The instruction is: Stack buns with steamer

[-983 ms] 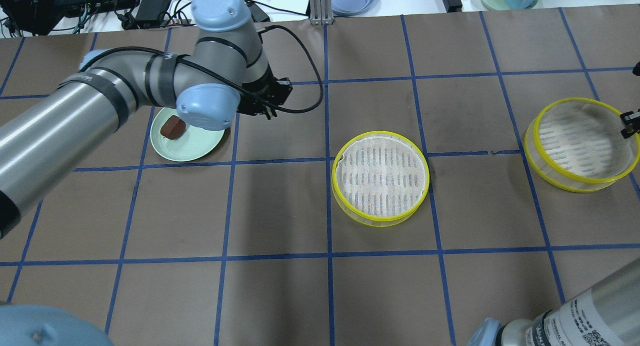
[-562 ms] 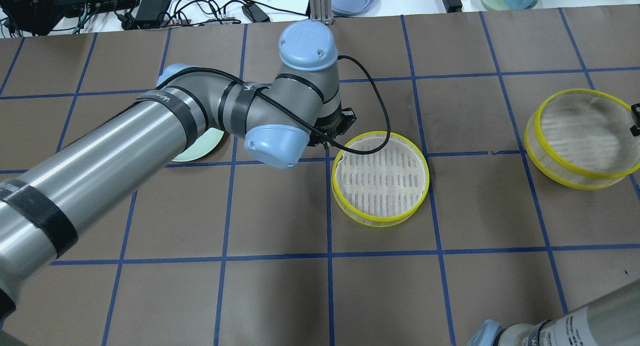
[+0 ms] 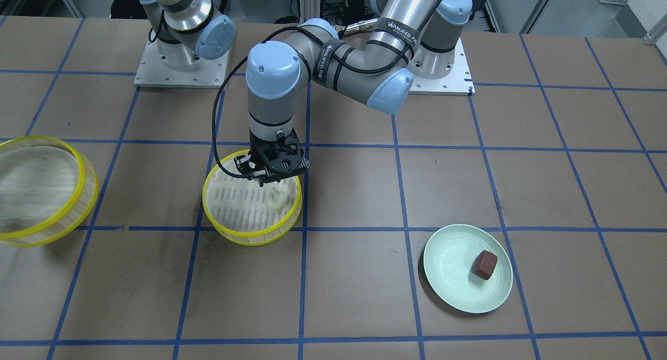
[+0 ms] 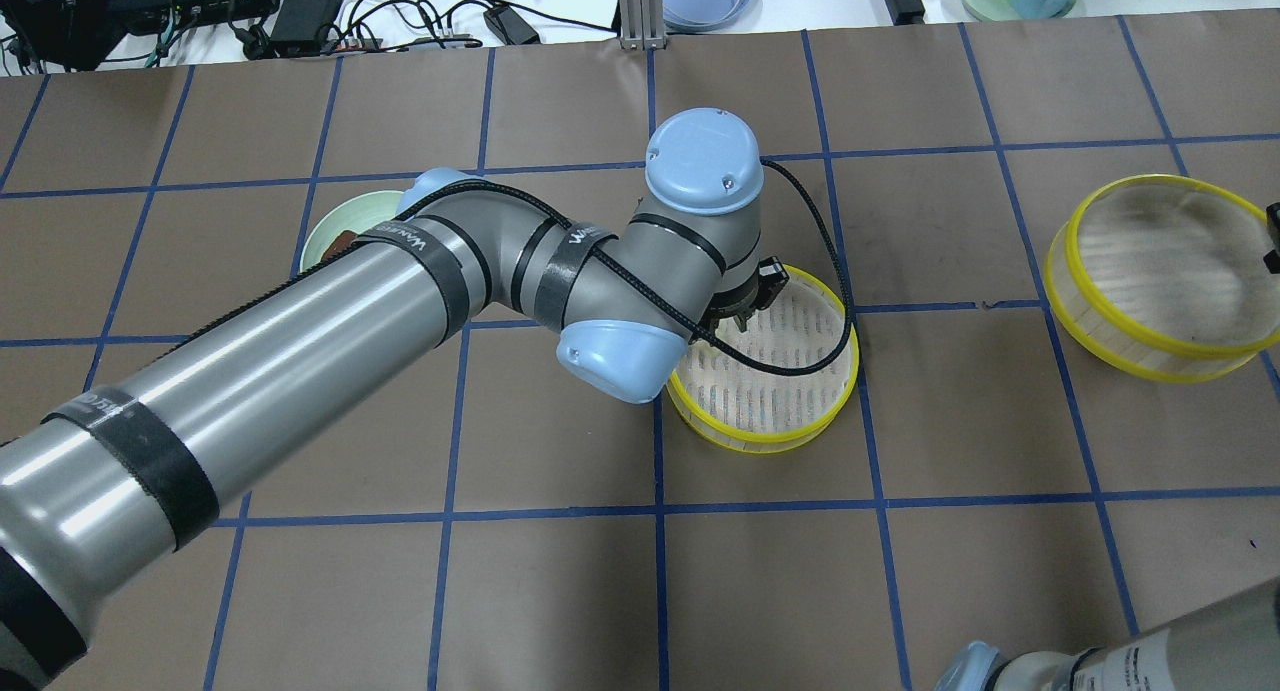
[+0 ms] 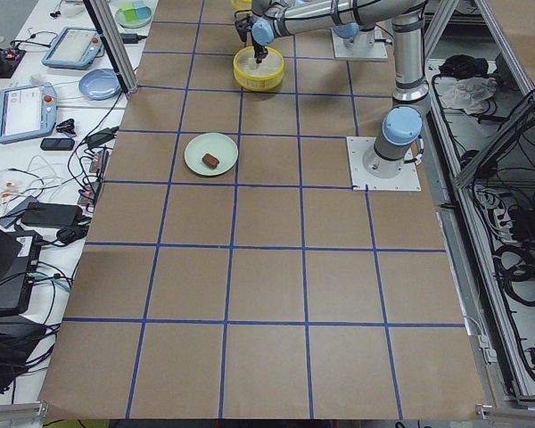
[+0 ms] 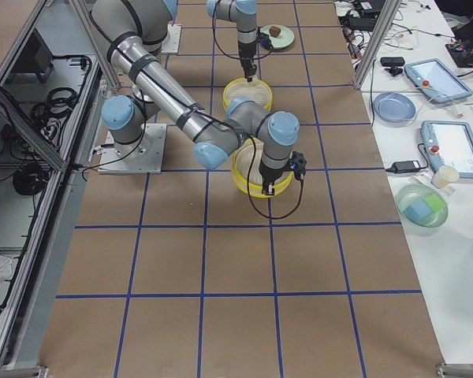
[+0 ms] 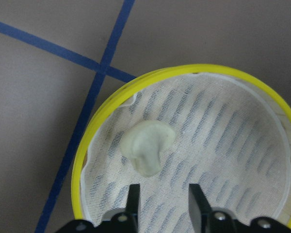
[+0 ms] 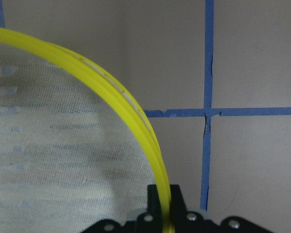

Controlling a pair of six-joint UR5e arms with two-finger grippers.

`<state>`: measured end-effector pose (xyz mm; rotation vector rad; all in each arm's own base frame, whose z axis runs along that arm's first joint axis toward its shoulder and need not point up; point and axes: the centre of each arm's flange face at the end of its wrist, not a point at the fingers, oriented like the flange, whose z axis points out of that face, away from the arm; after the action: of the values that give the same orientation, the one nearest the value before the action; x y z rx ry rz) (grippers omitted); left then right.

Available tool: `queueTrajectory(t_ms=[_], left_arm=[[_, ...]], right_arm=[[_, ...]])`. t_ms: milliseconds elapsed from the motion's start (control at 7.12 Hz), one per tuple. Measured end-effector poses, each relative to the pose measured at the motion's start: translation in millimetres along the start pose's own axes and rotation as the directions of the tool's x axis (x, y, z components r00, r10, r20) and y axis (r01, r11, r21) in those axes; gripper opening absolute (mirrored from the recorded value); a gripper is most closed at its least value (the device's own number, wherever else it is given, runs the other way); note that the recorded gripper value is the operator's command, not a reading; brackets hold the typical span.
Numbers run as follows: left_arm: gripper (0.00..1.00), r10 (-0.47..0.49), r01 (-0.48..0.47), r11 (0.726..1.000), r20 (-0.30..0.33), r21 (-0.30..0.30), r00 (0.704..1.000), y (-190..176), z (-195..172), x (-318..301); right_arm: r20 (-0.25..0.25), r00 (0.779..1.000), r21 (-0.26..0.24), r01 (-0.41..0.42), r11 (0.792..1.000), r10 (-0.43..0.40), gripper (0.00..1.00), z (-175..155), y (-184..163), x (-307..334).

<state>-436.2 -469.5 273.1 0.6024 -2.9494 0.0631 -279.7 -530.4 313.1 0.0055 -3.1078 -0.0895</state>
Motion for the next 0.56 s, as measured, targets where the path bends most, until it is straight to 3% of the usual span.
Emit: queueTrajectory(t_ms=[421, 562], left_arm=[[1.0, 0.037, -0.036, 0.999, -0.031, 0.024, 0.999, -9, -19, -4], [1.0, 0.086, -0.084, 0.995, -0.033, 0.06, 0.996, -37, -36, -20]], right_arm=[[0.007, 0.999, -0.05, 0.045, 0.998, -0.045, 0.0, -20, 2, -38], [0.006, 0.998, -0.056, 0.055, 0.997, -0.055, 0.0, -32, -1, -66]])
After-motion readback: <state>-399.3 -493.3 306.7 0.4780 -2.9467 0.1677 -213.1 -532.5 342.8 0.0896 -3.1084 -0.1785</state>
